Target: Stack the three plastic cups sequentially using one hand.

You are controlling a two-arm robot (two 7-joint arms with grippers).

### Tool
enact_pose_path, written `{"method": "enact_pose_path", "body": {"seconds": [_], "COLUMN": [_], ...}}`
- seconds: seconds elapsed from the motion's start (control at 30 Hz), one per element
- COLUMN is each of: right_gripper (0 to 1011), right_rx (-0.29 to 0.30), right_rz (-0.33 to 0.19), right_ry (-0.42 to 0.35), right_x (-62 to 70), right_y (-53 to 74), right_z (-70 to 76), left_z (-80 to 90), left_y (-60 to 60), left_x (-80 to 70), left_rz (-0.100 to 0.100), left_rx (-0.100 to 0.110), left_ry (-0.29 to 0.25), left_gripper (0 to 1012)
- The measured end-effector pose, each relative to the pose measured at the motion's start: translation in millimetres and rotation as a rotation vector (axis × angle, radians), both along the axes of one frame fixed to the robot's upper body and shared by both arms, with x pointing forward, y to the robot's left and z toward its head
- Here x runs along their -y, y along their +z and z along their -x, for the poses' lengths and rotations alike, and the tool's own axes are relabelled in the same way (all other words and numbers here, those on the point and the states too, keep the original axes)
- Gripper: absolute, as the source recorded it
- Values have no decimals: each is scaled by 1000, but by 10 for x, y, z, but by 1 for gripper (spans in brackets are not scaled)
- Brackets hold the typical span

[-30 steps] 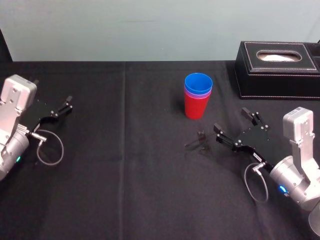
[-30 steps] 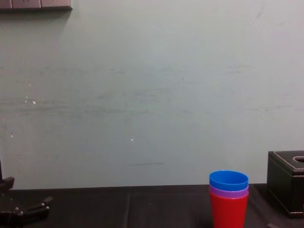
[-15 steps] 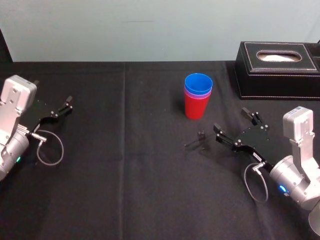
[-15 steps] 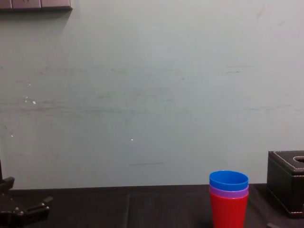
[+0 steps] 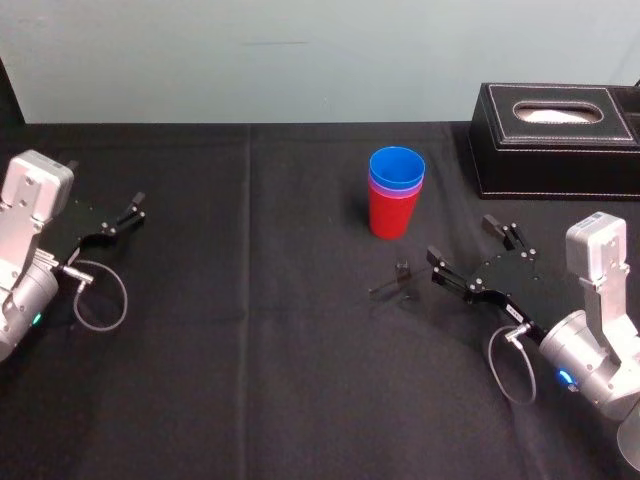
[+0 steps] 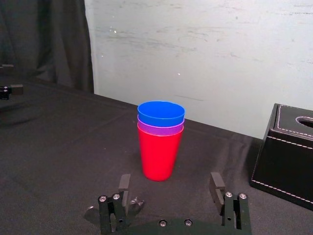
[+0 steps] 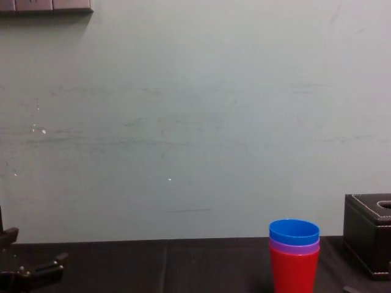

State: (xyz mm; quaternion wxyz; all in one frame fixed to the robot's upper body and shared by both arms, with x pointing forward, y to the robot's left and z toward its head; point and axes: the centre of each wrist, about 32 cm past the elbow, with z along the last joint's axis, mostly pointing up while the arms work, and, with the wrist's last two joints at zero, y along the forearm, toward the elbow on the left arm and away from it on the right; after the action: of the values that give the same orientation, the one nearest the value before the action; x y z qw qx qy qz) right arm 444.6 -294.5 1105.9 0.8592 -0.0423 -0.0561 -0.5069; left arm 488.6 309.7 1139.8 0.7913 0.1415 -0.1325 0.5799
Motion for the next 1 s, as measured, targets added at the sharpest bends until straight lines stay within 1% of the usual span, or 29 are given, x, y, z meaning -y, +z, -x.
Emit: {"method": "enact_pose_path", "body": {"seconds": [1.0], "right_gripper": [1004], "right_rx": [-1], "right_rz": [0], "right_ry": [0], "right_x": [0], "right_y": [0], "right_z": [0], "left_z": [0], "left_y": [0], "left_x": [0], "left_rz": [0], "left_rx": [0], "left_ry": [0], "left_gripper": [1005]}}
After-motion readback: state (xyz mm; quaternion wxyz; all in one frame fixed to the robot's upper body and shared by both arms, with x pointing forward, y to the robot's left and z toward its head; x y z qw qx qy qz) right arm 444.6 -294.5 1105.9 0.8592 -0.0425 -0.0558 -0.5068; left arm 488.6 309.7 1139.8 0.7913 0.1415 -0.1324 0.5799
